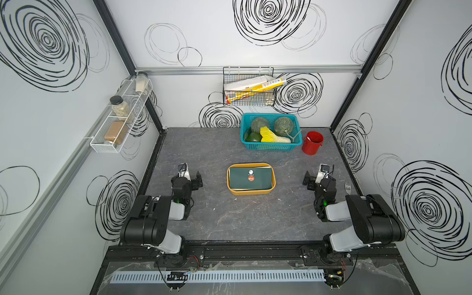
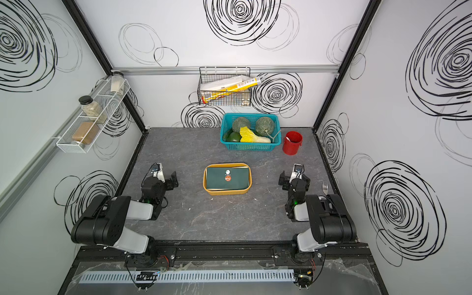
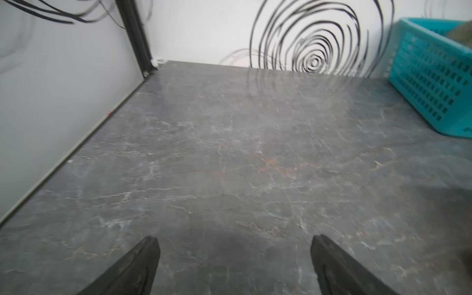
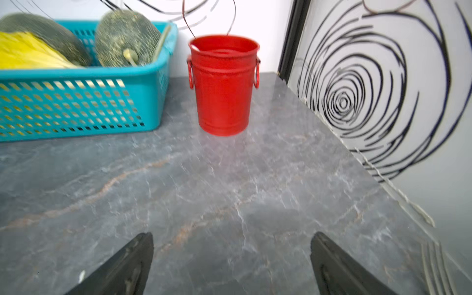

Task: Put the sealed envelopes into the storage box
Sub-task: Reset both arms

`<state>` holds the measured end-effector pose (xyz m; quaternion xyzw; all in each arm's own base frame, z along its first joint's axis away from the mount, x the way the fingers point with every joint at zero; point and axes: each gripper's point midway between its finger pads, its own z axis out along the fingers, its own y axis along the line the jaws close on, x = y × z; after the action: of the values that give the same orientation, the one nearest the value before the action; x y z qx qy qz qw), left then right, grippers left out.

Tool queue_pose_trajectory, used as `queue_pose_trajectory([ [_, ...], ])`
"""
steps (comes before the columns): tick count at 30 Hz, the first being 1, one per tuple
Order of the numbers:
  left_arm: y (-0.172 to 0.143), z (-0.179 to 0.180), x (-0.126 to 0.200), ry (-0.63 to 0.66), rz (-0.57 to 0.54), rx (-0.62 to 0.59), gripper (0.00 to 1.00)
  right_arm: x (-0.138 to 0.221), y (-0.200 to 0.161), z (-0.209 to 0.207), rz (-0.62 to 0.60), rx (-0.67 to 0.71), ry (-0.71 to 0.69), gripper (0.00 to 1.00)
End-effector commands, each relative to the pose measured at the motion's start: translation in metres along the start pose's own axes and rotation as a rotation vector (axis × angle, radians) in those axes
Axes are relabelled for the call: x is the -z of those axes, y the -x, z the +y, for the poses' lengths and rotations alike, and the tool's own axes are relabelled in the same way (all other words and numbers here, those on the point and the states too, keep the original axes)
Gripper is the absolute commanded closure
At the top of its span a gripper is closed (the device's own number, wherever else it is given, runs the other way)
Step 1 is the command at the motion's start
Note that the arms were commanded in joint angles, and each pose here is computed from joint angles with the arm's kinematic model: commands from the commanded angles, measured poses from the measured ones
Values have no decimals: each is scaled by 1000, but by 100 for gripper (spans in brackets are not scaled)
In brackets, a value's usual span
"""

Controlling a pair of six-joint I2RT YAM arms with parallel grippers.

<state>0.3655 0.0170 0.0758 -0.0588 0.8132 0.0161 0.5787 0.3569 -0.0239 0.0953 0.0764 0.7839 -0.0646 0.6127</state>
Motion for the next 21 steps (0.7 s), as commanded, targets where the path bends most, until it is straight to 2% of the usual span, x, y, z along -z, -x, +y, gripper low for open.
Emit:
queue_pose_trajectory([
  [1, 55, -15, 8, -71, -240, -21, 1, 0, 28, 6, -102, -2, 31, 0],
  [2, 51, -16, 4, -73, -188, -22, 1, -2, 29, 7, -91, 3, 35, 0],
  [4, 52, -16, -1, -39, -177, -21, 1, -3, 30, 8, -89, 5, 37, 0],
  [6, 54, -15, 8, -16, -214, -28, 1, -4, 29, 8, -86, 6, 37, 0],
  [10, 51, -12, -6, -67, -158, -1, 1, -4, 29, 8, -84, 6, 37, 0],
  [21, 50, -11, -1, -67, -173, 5, 1, -2, 28, 11, -92, 13, 60, 0],
])
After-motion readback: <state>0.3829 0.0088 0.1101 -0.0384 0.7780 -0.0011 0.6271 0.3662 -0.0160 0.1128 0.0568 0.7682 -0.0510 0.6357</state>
